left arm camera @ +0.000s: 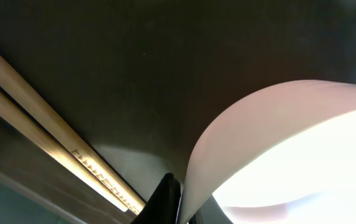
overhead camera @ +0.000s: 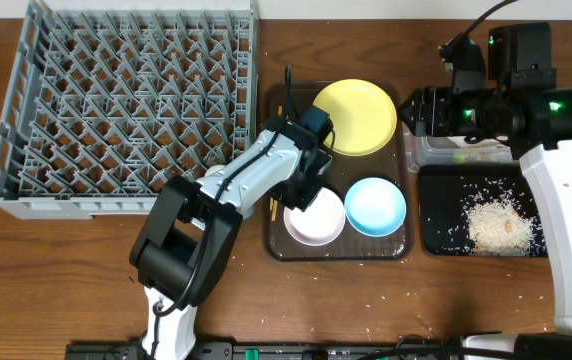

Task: Sort waste into correct bins and load items into the dishwasher
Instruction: 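Move the left gripper to the pink bowl and grasp its rim, then lift the pink bowl and carry it left over the dish rack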

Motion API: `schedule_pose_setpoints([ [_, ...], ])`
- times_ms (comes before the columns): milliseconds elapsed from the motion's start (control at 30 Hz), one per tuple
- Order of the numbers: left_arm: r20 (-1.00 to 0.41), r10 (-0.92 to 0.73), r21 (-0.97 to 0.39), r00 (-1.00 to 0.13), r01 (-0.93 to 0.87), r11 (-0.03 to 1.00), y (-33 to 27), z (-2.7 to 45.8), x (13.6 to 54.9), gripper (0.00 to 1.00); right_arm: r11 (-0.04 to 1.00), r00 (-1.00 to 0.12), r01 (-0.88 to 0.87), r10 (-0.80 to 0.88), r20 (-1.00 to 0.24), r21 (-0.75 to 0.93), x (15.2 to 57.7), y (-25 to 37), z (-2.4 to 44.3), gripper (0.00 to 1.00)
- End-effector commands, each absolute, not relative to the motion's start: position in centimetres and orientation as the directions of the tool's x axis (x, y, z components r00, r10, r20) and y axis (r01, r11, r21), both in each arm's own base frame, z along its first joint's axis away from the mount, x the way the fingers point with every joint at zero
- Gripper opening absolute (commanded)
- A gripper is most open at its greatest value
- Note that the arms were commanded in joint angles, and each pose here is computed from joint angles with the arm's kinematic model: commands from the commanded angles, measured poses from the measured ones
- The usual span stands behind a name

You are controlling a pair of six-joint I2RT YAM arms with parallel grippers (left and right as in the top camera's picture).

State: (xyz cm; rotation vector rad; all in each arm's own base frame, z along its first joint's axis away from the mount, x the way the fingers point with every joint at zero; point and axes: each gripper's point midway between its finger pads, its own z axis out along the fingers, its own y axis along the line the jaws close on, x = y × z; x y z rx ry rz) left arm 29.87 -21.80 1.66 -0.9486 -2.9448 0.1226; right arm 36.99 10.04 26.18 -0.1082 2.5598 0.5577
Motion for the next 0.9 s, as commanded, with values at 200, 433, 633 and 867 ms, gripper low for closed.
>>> schedule_pose_setpoints([
  [200,0.018,0.498,-0.086,-0.867,0.495,0.864,-21.5,2.3,29.9,0.07,0.913,-0.861,-0.186,0.026,-0.508,0.363,37.1,10.1,26.4,0.67],
  [433,-0.032,0.466,-0.251,-0.884,0.458,0.853,-23.5,5.2,29.1,0.08,0.913,-0.861,-0.186,0.026,-0.508,0.363,37.1,10.1,26.4,0.67],
  [633,-0.051,0.426,-0.329,-0.903,0.418,0.847,-23.4,6.8,29.4,0.07,0.913,-0.861,-0.186,0.026,-0.508,0.363,37.1,10.1,26.4,0.67],
  [867,-0.086,0.337,-0.354,-0.938,0.345,0.869,-21.8,8.7,30.9,0.07,0.913,-0.861,-0.186,0.026,-0.508,0.362,37.1,10.1,26.4,0.67],
])
